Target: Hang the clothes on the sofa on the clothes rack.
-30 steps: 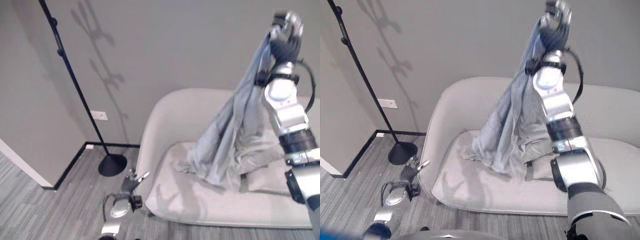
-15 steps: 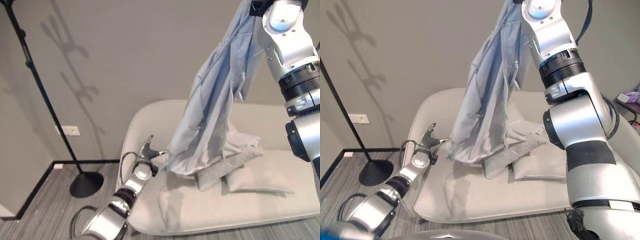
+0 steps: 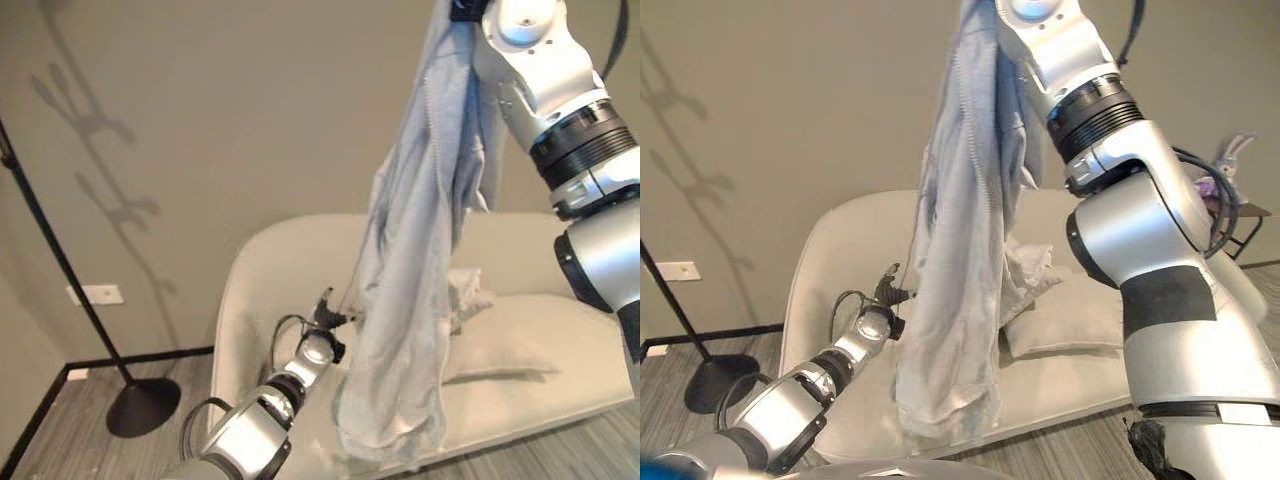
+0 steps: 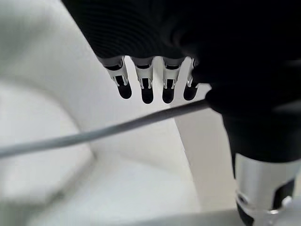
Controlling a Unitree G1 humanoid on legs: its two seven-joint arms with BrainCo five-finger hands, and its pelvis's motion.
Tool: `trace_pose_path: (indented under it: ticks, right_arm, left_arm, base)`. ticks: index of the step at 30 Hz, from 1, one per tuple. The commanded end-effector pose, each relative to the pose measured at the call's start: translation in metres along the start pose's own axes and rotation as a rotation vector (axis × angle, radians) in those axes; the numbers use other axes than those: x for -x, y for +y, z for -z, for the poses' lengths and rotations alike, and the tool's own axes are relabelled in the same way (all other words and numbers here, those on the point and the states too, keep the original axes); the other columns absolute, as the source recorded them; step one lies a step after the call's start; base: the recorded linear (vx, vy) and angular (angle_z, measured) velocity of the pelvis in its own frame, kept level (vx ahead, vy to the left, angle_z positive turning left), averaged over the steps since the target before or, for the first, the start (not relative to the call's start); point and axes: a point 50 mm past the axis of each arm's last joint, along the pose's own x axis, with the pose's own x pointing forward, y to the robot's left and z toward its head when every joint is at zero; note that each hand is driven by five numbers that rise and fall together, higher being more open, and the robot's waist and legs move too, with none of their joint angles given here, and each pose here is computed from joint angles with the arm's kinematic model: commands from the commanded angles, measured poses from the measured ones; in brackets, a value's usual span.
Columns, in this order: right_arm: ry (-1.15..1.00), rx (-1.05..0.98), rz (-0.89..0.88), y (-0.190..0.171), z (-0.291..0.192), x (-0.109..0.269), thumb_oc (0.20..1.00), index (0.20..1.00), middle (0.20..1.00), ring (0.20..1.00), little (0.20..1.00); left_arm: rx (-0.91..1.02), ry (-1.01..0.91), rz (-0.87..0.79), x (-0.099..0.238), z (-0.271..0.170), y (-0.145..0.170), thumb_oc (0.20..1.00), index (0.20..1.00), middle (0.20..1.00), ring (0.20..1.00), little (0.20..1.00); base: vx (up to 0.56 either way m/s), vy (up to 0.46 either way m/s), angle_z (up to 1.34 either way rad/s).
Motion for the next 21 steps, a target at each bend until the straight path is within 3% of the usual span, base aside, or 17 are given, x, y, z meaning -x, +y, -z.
trace_pose_path:
  ticks: [1, 4, 15, 16, 17, 21]
  right_arm:
    - [-0.172, -0.021, 0.031, 0.010, -0.067, -0.024, 0.200, 0.200, 0.200, 0.200, 0.200]
    - [-0.190, -0.004, 0.049, 0.007, -0.069, -0.024, 0.200, 0.200, 0.200, 0.200, 0.200]
    - [-0.168, 0.116, 0.086, -0.007, -0.062, -0.030, 0.200, 0.200, 0.200, 0.200, 0.200]
    - [-0.164, 0.121, 0.083, -0.006, -0.061, -0.029, 0.200, 0.200, 0.200, 0.200, 0.200]
    - [-0.164, 0.124, 0.074, -0.003, -0.059, -0.028, 0.200, 0.200, 0.200, 0.200, 0.200]
    - [-0.147, 0.115, 0.054, 0.007, -0.052, -0.023, 0.200, 0.200, 0.200, 0.200, 0.200]
  left_arm:
    - [0.270, -0.185, 0.165, -0.001, -0.073, -0.042, 1.000, 1.000, 1.000, 1.000, 1.000]
    - [0.410, -0.214, 0.395, 0.026, -0.071, -0.079, 1.000, 1.000, 1.000, 1.000, 1.000]
    - [0.614, -0.218, 0.626, 0.057, -0.060, -0.064, 1.000, 1.000, 1.000, 1.000, 1.000]
    - [0.614, -0.224, 0.646, 0.059, -0.062, -0.064, 0.868, 0.868, 0.868, 0.868, 0.868]
    - [0.597, -0.216, 0.666, 0.061, -0.060, -0.064, 0.200, 0.200, 0.200, 0.200, 0.200]
    - [0.571, -0.226, 0.712, 0.065, -0.061, -0.060, 0.200, 0.200, 0.200, 0.200, 0.200]
  base:
    - [-0.05, -0.004, -0.15]
    - [-0.02, 0.002, -0.18]
    - [0.00, 0.003, -0.01]
    - [0.00, 0.006, 0.13]
    - [0.00, 0.001, 0.18]
    - [0.00, -0.002, 0.14]
